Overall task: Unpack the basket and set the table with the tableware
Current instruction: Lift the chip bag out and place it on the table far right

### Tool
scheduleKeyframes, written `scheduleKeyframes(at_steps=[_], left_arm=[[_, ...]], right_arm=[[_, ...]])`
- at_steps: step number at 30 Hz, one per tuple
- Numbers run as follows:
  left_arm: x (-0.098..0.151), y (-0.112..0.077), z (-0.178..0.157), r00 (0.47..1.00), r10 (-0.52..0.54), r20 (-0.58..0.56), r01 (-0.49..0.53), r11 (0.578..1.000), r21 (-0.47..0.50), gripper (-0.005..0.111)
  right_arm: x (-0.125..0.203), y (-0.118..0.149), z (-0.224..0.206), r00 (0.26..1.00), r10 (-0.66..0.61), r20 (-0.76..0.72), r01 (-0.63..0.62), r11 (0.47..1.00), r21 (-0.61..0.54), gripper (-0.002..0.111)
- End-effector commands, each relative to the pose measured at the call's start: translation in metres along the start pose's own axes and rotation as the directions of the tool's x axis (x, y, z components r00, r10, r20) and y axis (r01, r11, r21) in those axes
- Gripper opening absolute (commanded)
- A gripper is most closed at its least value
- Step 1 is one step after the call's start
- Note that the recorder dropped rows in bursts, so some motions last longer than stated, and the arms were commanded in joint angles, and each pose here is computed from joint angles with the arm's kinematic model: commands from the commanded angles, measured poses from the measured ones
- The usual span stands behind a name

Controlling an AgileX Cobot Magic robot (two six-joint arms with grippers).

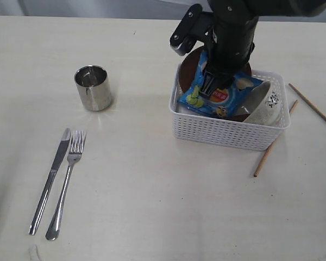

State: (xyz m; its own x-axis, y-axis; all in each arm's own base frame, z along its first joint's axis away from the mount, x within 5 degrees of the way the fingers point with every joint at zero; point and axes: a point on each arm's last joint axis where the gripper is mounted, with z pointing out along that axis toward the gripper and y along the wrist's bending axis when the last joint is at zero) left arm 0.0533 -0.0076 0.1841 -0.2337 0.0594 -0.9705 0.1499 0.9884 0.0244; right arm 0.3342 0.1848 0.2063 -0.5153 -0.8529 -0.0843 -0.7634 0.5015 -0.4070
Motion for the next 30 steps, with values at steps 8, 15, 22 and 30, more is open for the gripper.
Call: scheduleKeyframes(at_steps=[8, 15, 22, 30], left_arm=[[0.0, 0.0, 0.0, 1.0, -0.005, 0.008, 0.005, 1.0, 0.006, 0.0], [0.0, 0.0, 0.0, 1.0, -0.005, 0.008, 0.005, 1.0, 0.006, 0.0], [0.0, 0.0, 0.0, 1.0, -0.005, 0.008, 0.005, 1.0, 0.006, 0.0], [0.0, 0.0, 0.0, 1.0, -0.005, 0.008, 0.005, 1.0, 0.006, 0.0]], right_arm=[[0.0, 0.001, 0.017, 0.999, 0.001, -0.041, 0.0, 1.0, 0.017, 0.026], [-0.001, 0.002, 0.006, 1.0, -0.013, -0.017, 0.014, 0.999, 0.032, 0.0], [0.0, -0.008, -0.032, 0.997, -0.017, 0.077, 0.009, 0.995, 0.1, 0.0], [0.015, -0.025, -0.072, 0.993, -0.026, 0.115, 0.001, 0.977, 0.214, 0.0]])
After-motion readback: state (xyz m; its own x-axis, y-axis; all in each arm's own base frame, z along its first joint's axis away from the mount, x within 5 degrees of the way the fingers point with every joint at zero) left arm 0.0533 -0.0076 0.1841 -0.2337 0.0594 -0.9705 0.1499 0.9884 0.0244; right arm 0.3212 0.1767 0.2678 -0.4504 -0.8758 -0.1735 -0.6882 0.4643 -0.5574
